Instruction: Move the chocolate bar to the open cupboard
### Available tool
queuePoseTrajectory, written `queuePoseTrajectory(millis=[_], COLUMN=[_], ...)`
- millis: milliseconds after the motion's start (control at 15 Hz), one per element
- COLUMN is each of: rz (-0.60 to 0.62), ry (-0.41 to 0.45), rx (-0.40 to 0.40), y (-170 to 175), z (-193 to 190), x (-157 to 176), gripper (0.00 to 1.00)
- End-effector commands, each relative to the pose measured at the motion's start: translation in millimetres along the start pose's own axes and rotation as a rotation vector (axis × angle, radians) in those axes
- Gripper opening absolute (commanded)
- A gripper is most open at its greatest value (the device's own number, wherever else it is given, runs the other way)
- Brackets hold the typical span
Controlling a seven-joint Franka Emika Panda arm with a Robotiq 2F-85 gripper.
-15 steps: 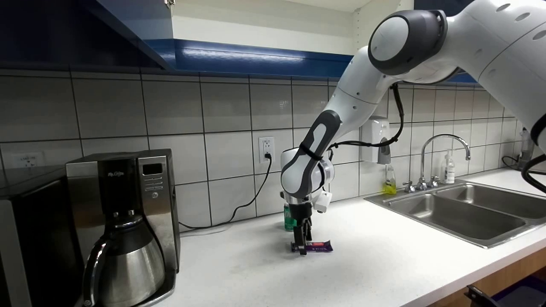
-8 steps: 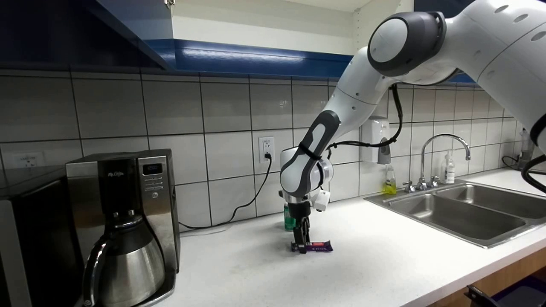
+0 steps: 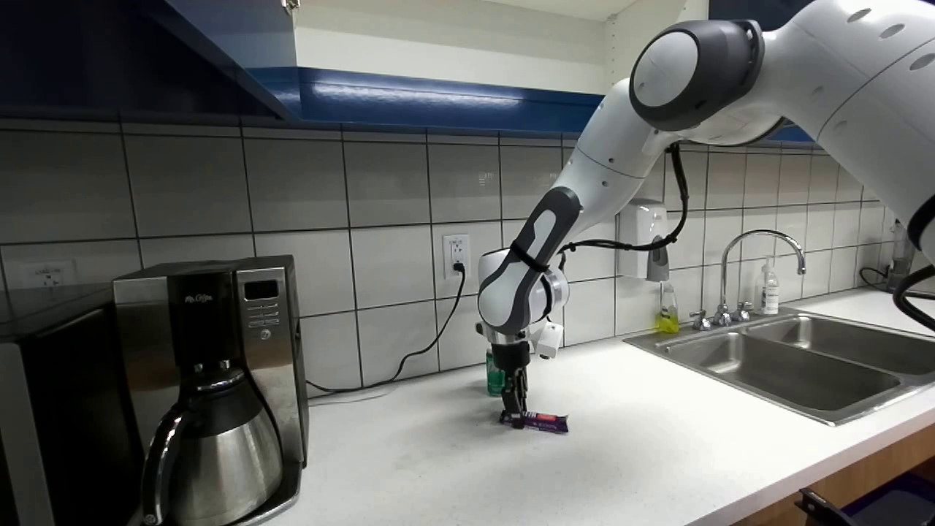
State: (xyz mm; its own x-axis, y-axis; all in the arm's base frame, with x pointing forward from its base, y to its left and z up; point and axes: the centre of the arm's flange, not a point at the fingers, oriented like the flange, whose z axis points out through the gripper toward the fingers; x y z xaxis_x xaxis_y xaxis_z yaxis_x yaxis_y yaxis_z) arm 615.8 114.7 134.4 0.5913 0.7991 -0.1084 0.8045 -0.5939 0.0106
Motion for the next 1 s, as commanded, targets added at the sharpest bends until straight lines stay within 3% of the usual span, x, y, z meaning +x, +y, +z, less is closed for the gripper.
queuePoseTrajectory(millis=[0, 200, 933], rz=[0.012, 0.063, 0.443], ry=[-0.022, -0.03, -0.012], rx=[0.01, 0.011, -0.014], y=[3, 3, -12], z=[2, -1, -46], x=[3, 4, 4], gripper=[0.16, 0.16, 0.16])
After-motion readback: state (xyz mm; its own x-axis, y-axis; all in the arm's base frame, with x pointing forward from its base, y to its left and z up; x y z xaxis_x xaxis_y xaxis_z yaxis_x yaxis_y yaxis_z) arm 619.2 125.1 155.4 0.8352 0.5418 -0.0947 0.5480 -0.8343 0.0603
